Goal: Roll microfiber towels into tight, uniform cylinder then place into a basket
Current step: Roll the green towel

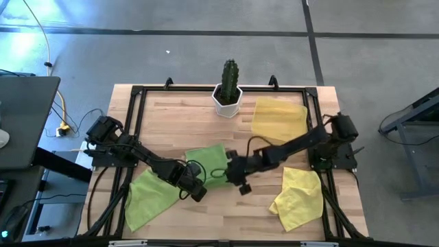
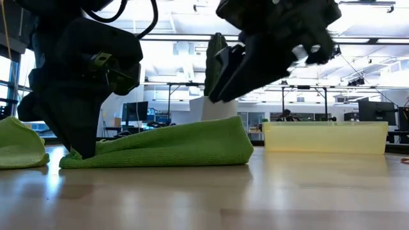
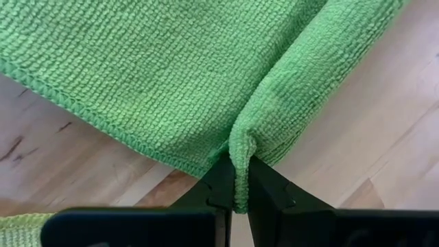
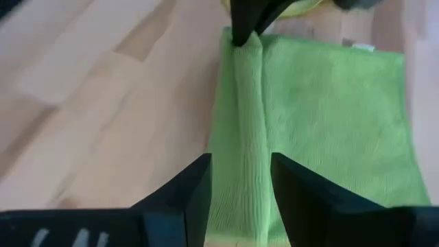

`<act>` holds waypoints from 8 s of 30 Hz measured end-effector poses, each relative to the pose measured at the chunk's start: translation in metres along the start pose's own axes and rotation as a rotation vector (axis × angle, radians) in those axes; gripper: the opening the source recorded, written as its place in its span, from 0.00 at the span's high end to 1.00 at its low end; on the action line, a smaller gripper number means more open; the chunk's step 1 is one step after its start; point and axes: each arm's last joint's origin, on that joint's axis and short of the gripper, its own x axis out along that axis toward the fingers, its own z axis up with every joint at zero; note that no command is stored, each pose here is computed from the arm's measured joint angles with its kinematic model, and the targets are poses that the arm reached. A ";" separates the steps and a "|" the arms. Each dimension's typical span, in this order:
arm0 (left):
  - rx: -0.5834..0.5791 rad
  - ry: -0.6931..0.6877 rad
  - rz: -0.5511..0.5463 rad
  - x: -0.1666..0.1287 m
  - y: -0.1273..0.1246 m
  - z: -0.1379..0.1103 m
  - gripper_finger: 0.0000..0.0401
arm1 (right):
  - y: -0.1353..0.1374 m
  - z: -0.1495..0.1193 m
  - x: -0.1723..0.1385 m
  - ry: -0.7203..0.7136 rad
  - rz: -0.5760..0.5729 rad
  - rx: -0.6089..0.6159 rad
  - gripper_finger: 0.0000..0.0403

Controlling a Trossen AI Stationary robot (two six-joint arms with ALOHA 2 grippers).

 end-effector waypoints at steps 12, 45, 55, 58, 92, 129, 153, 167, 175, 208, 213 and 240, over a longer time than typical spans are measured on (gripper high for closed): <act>0.006 0.000 -0.002 0.000 0.000 0.000 0.95 | 0.013 -0.025 0.037 0.113 0.025 0.079 0.51; 0.647 0.023 0.125 -0.038 -0.026 0.014 0.68 | 0.016 -0.044 0.056 0.209 0.031 0.275 0.51; 0.964 -0.086 0.096 -0.052 -0.048 -0.003 0.68 | 0.016 -0.043 0.056 0.199 0.031 0.300 0.51; 1.004 -0.110 0.110 -0.050 -0.049 -0.006 0.68 | 0.016 -0.043 0.056 0.195 0.031 0.304 0.51; 0.780 -0.088 0.046 0.001 0.000 -0.010 0.72 | 0.016 -0.042 0.057 0.185 0.031 0.345 0.51; 0.724 0.104 -0.294 0.003 -0.015 -0.007 0.99 | 0.048 -0.026 0.036 0.155 0.082 0.041 0.60; 0.457 0.302 -0.396 -0.003 -0.015 0.004 0.97 | 0.007 -0.026 0.037 0.169 0.400 0.689 0.99; 0.281 0.189 -0.265 -0.008 -0.005 0.020 0.96 | 0.008 -0.039 0.045 0.268 0.287 0.774 1.00; 0.240 0.142 -0.169 -0.001 0.000 0.020 0.96 | 0.009 -0.038 0.045 0.247 0.295 0.696 0.97; 0.263 0.160 -0.176 0.000 0.001 0.019 0.96 | 0.072 -0.012 0.033 0.031 -0.003 -0.034 0.74; 0.265 0.166 -0.180 0.000 0.000 0.019 0.96 | 0.072 -0.012 0.033 0.025 -0.005 -0.032 0.74; 0.239 0.175 -0.238 0.001 -0.004 0.020 0.96 | 0.046 -0.028 0.041 0.164 -0.033 0.126 0.55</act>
